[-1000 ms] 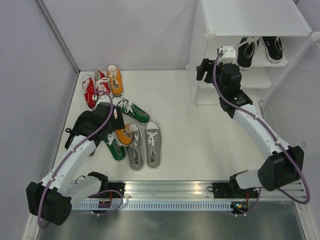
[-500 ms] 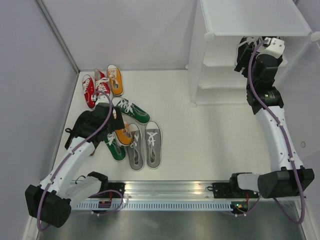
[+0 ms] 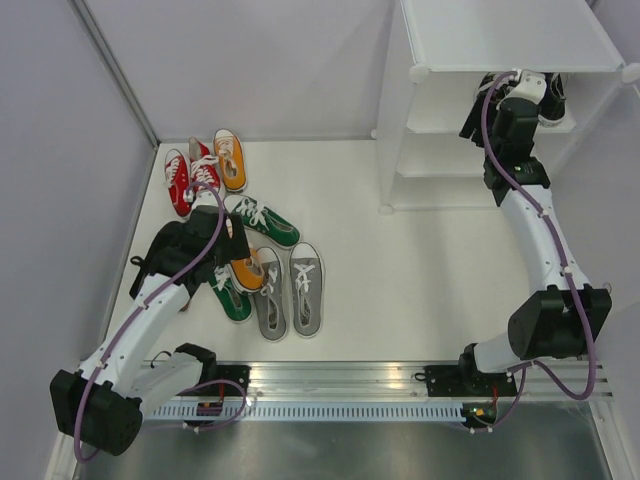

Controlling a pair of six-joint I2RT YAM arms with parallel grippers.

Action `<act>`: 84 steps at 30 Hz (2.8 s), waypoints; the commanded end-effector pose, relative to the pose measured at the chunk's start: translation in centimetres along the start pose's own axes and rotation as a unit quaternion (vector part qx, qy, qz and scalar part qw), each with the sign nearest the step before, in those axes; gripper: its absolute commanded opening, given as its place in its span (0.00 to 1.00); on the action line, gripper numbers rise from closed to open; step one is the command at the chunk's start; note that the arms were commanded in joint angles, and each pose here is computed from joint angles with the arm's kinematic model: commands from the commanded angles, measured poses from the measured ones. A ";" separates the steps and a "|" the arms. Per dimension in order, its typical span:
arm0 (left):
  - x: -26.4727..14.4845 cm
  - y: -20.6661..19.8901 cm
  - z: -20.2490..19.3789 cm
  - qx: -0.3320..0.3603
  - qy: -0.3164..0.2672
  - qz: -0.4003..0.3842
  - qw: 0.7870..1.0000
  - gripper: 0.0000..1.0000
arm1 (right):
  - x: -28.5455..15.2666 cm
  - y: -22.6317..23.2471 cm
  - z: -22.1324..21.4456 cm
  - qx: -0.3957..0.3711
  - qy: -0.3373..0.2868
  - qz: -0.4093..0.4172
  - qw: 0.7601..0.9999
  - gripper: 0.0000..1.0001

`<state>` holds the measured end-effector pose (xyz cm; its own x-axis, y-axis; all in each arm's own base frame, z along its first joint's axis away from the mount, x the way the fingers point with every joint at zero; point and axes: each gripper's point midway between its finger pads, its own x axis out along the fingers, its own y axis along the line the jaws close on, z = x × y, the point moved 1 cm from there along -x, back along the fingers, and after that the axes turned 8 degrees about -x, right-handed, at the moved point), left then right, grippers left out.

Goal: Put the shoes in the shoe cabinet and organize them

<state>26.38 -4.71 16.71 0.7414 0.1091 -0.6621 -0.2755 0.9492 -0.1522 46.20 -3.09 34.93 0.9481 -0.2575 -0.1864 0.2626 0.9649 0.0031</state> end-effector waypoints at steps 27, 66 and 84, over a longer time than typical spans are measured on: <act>-0.9 -0.6 1.2 0.001 -0.024 -0.028 0.999 0.99 | 3.6 -9.3 6.1 -0.024 -0.136 0.011 0.990 0.01; -0.9 -0.7 1.1 0.001 -0.021 -0.032 0.999 0.99 | 3.6 -7.6 0.7 0.038 -0.070 0.064 0.995 0.38; -0.7 -0.5 1.1 0.004 -0.021 -0.023 1.000 0.99 | 5.8 -7.4 2.3 0.039 -0.076 0.030 0.996 0.45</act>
<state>26.16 -5.04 17.37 0.7579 0.0797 -0.6475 -0.2558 0.9493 -0.1825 50.65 -11.73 34.94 0.9811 -0.1842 -0.0587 0.1893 0.9770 0.0978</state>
